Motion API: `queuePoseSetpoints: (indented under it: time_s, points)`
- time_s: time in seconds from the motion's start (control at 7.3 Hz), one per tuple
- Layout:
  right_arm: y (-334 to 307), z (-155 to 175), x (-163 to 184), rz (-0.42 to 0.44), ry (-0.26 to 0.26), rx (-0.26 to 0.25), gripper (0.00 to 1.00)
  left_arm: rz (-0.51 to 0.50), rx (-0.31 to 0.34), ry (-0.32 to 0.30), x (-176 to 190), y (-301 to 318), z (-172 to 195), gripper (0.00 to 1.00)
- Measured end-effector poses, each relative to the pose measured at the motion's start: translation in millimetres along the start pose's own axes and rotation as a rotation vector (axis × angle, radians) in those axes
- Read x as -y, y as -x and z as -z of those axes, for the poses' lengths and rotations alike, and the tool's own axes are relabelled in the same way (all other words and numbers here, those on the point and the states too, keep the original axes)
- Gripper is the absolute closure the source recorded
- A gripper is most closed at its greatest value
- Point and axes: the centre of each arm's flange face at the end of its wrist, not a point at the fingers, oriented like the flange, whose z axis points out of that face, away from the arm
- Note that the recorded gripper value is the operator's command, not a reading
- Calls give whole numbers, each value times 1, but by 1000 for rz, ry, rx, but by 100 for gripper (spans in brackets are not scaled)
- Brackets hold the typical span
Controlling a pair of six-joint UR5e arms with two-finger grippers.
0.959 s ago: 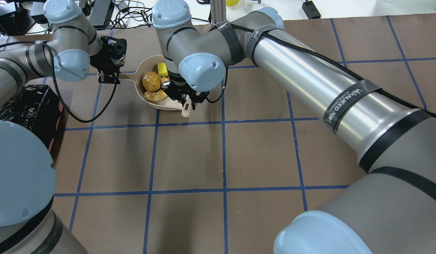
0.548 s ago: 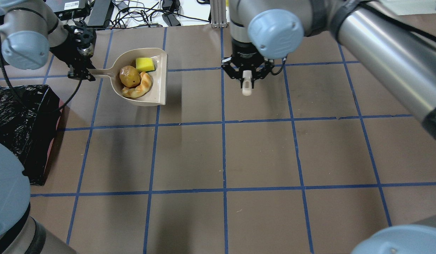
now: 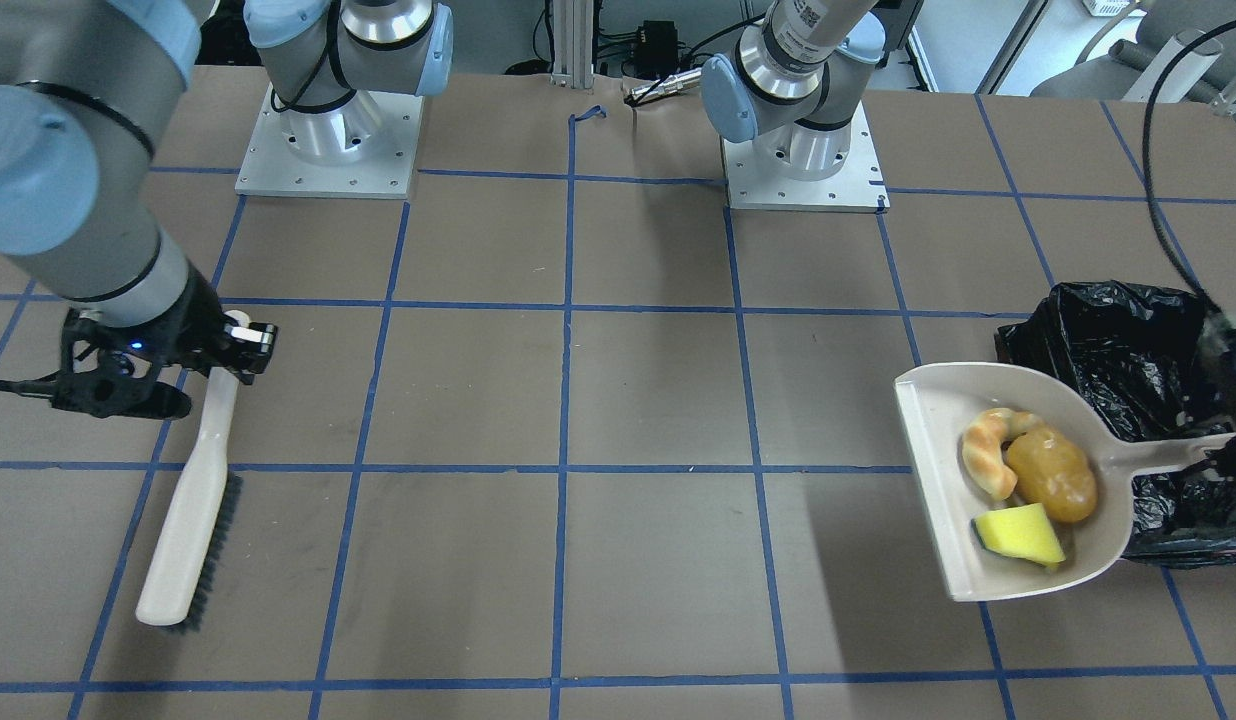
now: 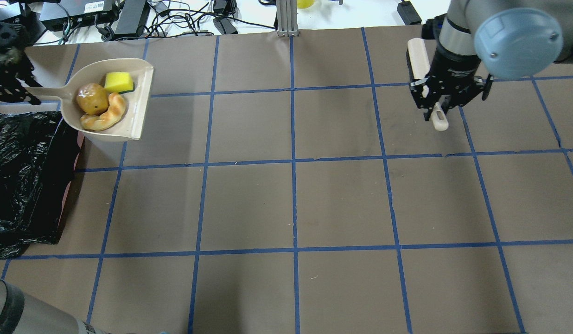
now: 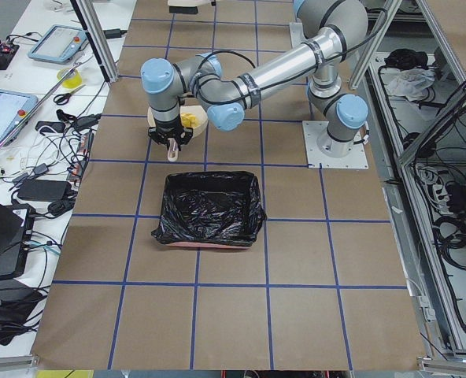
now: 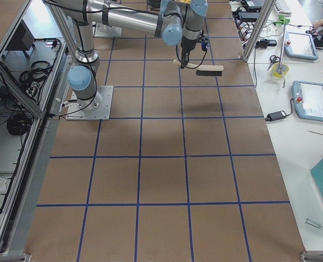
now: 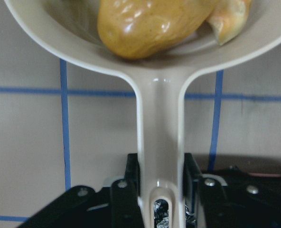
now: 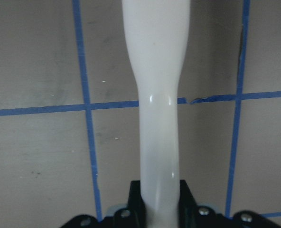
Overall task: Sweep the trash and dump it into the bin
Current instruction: 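Lift the loaded dustpan toward the black bin while the right gripper returns the brush, then tip the dustpan with the left gripper to dump the trash into the bin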
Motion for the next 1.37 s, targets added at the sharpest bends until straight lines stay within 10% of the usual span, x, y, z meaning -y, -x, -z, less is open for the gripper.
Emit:
queuePoseSetpoints:
  time_s: [0.55,1.1,1.37]
  points:
    - [-100,-65,26,-1,6,21,100,-28,-2,216,-148,-54,82,100]
    - [-114,-113,53,0,6,39,100,-216,-124,585,-183,-54,104,100]
    - [-115,-118,55,5,13,40,100,-280,-157,674,-169,-42,94,100]
